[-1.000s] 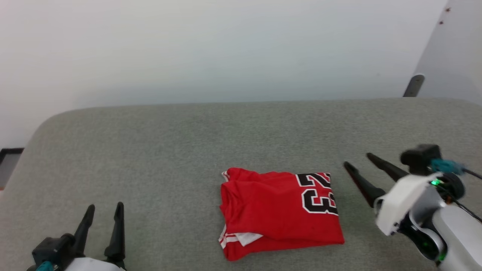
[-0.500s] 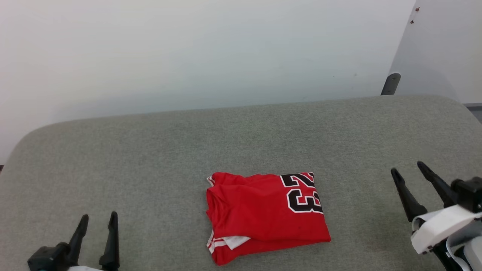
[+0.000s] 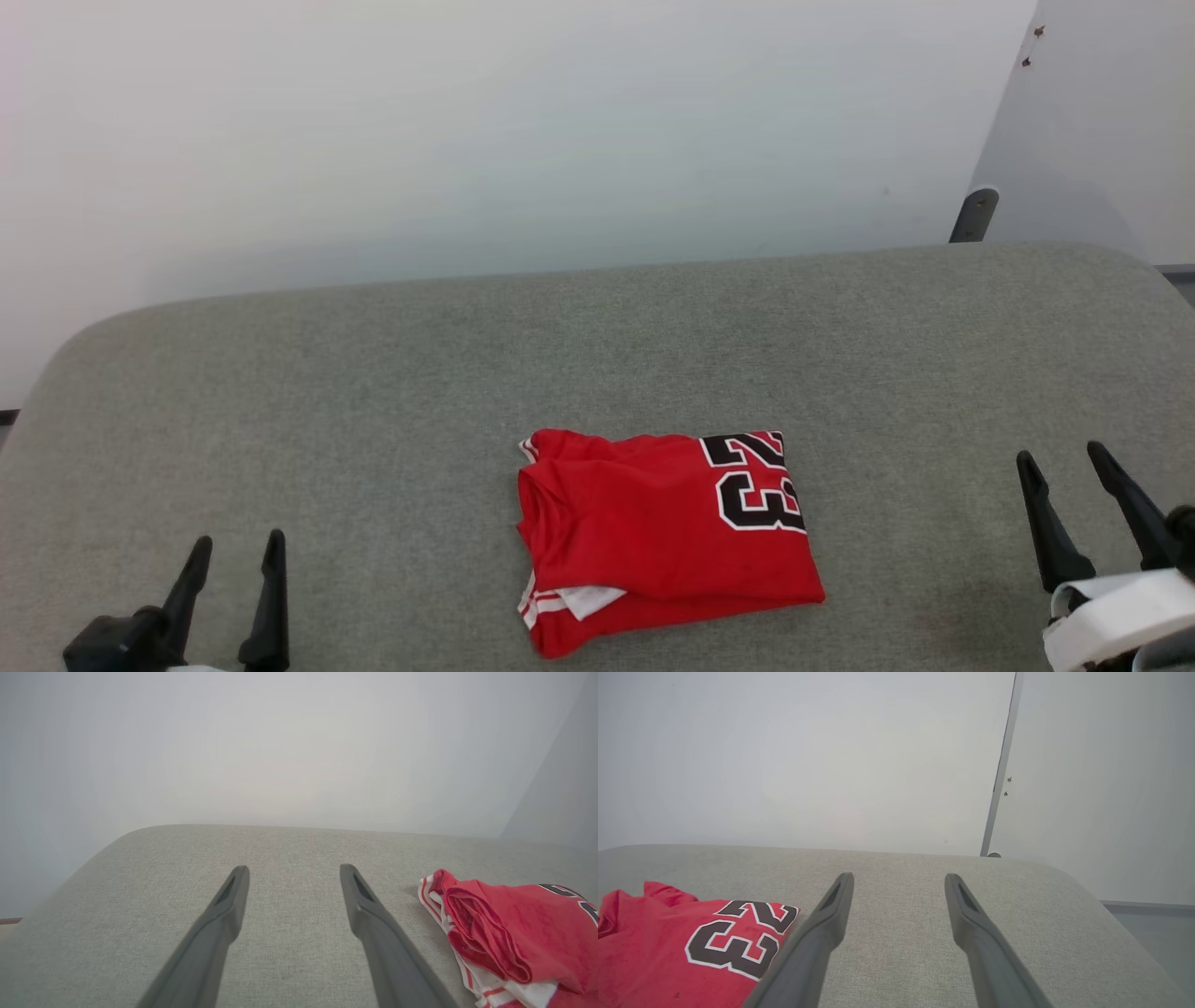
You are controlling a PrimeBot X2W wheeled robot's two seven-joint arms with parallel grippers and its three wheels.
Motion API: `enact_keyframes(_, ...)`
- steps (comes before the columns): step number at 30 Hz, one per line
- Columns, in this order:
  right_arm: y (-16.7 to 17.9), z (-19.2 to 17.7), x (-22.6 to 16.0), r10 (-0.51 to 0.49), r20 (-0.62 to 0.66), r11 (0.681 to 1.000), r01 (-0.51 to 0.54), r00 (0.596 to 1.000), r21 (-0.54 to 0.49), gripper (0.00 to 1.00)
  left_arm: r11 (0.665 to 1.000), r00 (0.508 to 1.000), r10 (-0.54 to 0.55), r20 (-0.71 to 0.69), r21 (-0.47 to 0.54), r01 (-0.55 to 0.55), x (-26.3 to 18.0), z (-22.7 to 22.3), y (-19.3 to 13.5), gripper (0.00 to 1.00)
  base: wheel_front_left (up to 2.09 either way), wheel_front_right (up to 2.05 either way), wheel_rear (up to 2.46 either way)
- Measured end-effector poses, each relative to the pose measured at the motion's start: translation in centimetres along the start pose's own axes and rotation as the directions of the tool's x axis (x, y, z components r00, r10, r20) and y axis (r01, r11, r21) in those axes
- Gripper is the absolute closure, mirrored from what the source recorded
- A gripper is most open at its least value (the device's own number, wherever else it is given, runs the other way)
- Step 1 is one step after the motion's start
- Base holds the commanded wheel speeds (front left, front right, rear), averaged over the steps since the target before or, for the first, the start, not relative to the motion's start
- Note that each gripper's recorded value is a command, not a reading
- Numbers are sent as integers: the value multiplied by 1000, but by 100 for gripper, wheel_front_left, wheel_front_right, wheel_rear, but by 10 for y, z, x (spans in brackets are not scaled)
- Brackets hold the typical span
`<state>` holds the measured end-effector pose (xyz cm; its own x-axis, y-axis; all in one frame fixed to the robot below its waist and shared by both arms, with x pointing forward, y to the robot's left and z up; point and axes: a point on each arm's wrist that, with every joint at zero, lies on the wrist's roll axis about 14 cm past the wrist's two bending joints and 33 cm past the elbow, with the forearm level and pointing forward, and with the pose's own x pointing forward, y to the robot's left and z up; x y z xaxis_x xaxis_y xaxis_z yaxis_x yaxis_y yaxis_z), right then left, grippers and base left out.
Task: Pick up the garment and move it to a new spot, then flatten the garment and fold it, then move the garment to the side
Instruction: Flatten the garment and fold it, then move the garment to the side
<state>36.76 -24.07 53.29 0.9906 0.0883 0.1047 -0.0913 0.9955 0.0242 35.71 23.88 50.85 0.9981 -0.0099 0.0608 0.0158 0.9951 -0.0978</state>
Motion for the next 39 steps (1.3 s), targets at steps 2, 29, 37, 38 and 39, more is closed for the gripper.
enact_keyframes(2, 2, -1, -4, -9, 5, 1000, 9, 1000, 13, 0, 1000, 1000, 3, 4, 4, -3, -1, 1, 1, 0, 0, 0, 0)
enact_keyframes(29, 45, -26, -6, 94, -73, 995, -91, 993, 43, 0, 998, 998, 61, 22, 25, -61, -14, 7, 20, 0, 0, 0, 0)
enact_keyframes(37, 90, -48, 24, 256, -218, 967, -250, 942, 53, 0, 992, 993, 120, 2, 39, -120, -30, 7, 37, 0, 0, 0, 0)
enact_keyframes(38, 94, -50, 28, 269, -233, 963, -263, 935, 56, 0, 991, 992, 126, -4, 40, -125, -32, 6, 38, 0, 0, 0, 0)
enact_keyframes(39, 97, -54, 32, 278, -255, 960, -272, 926, 60, 0, 991, 991, 131, -8, 39, -131, -35, 5, 39, 0, 0, 0, 0)
